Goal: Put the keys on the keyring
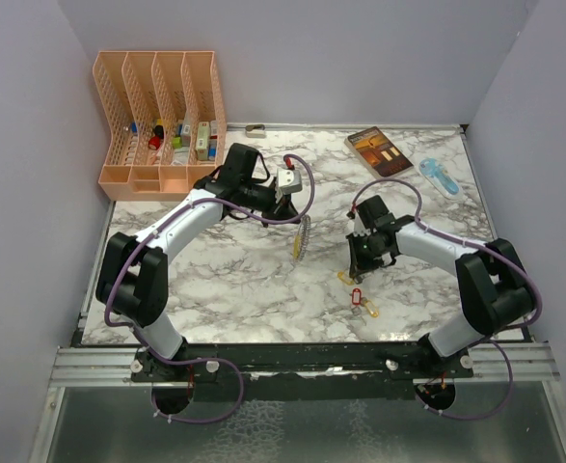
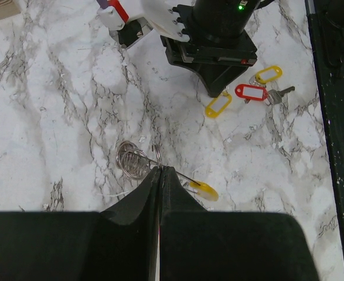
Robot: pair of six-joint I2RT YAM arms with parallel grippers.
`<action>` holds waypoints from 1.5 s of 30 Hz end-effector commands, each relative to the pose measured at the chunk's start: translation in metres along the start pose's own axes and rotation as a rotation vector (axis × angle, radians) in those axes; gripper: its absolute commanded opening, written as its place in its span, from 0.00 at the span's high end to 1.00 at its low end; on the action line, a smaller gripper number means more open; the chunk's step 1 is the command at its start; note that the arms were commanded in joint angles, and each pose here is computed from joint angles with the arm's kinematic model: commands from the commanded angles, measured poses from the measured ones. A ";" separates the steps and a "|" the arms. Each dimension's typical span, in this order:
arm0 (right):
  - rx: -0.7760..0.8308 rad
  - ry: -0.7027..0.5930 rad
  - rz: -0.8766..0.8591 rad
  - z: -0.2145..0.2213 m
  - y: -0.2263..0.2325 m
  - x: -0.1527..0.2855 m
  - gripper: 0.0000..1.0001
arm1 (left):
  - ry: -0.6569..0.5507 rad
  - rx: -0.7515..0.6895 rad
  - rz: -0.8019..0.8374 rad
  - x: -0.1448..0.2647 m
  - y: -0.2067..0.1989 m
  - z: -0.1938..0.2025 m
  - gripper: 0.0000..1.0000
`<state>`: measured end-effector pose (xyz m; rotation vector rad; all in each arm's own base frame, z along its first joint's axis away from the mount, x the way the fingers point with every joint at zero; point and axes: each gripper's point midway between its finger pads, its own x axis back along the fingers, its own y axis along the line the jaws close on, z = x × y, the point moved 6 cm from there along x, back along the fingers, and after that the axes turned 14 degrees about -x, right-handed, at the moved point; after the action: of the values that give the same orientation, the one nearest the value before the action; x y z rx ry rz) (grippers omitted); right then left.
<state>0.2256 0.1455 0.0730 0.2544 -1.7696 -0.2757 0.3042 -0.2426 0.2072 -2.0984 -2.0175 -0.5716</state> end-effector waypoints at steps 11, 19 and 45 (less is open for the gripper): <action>-0.141 -0.128 0.068 -0.014 0.013 0.056 0.49 | -0.048 -0.043 -0.013 0.006 0.001 -0.015 1.00; -0.238 -0.043 0.146 0.014 0.000 0.043 0.55 | -0.057 -0.054 -0.011 0.006 0.002 -0.018 1.00; -0.259 0.051 0.096 0.016 0.008 -0.014 0.65 | -0.050 -0.057 -0.010 0.003 -0.001 -0.009 1.00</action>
<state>0.1999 0.1490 0.0734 -0.0600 -1.6471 -0.4373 0.3042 -0.2428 0.2022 -2.0998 -2.0277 -0.5707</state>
